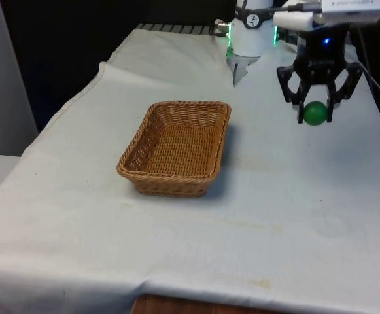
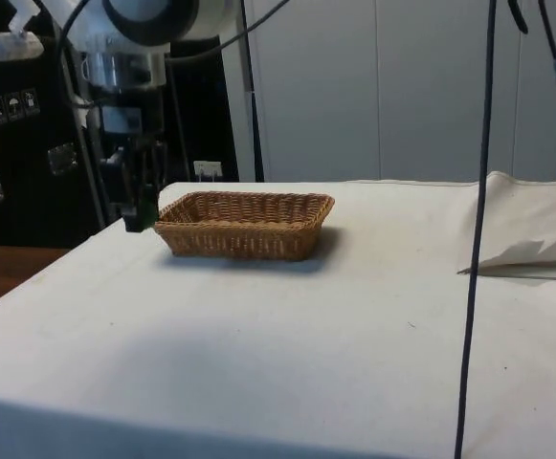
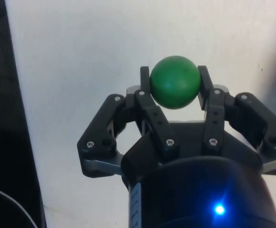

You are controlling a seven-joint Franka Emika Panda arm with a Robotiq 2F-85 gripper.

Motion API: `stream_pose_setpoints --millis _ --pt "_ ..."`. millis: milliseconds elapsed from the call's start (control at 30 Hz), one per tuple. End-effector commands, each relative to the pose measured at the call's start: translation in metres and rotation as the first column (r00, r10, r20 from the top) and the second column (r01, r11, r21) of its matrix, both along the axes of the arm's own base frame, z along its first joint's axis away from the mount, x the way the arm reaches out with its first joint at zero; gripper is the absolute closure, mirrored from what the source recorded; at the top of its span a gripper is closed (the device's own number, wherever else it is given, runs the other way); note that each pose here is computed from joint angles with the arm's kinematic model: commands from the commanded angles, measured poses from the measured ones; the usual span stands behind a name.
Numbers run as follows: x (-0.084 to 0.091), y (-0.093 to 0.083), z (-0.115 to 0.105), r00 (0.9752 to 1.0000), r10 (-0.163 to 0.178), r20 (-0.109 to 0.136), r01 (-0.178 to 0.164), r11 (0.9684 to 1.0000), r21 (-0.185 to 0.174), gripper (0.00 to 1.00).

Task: Pick up the ball and place it into the basket.

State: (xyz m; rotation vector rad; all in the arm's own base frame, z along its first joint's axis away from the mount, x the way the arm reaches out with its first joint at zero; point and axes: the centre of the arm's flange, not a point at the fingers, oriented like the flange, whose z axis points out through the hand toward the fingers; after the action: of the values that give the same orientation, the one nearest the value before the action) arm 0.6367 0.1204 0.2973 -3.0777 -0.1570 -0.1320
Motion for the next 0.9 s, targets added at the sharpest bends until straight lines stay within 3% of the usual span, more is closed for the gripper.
stream_pose_setpoints --millis 0,367,867 --pt "-0.002 -0.002 0.007 1.0000 -0.007 0.000 0.007 1.0000 -0.006 1.00" --pt "-0.007 -0.007 0.036 0.9999 -0.013 0.002 0.013 0.9999 0.009 1.00" --pt "-0.022 -0.029 0.075 0.9996 -0.028 0.001 0.028 0.9994 -0.018 1.00"
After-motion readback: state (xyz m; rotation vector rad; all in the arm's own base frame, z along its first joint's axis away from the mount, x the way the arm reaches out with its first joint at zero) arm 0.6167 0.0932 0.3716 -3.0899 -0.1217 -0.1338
